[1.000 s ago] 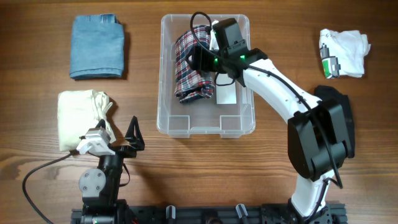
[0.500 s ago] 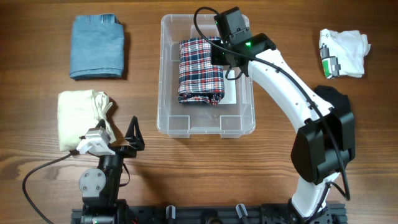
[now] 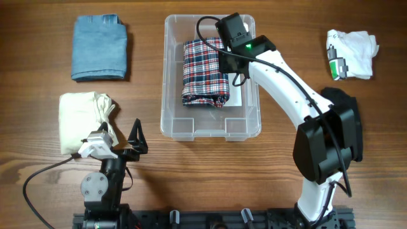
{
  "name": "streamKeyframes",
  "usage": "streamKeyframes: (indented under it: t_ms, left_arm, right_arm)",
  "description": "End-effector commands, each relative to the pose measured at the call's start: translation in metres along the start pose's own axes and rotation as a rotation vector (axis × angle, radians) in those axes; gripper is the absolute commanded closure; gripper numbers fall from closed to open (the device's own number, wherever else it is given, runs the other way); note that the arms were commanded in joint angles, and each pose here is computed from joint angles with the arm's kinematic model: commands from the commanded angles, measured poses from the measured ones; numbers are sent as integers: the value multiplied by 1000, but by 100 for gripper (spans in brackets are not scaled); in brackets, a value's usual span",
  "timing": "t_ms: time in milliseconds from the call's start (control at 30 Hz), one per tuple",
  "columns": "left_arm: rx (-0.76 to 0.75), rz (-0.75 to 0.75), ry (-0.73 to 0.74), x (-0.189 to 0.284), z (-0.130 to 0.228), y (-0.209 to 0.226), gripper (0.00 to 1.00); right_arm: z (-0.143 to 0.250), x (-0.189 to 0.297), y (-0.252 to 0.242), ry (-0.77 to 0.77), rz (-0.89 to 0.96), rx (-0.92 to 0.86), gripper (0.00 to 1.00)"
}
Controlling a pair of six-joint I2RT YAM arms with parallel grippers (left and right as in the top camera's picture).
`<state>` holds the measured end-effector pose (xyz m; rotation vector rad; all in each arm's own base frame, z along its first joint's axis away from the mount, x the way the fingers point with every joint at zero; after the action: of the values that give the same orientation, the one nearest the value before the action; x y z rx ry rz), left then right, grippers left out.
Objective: Pack container
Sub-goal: 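Press the plaid shirt flat in the bin and release it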
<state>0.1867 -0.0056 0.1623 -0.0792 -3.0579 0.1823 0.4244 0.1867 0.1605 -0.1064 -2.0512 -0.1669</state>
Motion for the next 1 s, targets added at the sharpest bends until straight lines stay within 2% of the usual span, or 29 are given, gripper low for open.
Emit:
streamKeyframes:
  t_ms: [0, 567, 967]
  left_arm:
    - [-4, -14, 8, 0, 2, 2, 0]
    - [-5, -14, 8, 0, 2, 2, 0]
    - [-5, -14, 8, 0, 2, 2, 0]
  right_arm:
    - [6, -12, 0, 11, 61, 11, 96]
    - [21, -22, 12, 34, 80, 28, 96]
    - [33, -47, 11, 77, 110, 20, 96]
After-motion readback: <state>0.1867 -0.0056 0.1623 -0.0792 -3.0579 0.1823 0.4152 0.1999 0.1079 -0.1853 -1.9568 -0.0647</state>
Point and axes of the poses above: each gripper's point midway between its finger pads, its own x axis back along the fingers, its own y axis along the line the jaws close on, z = x × y, the point moved 6 cm from there along x, back along the fingers, and after that the axes turned 13 degrees about -x, right-handed, at the moved point
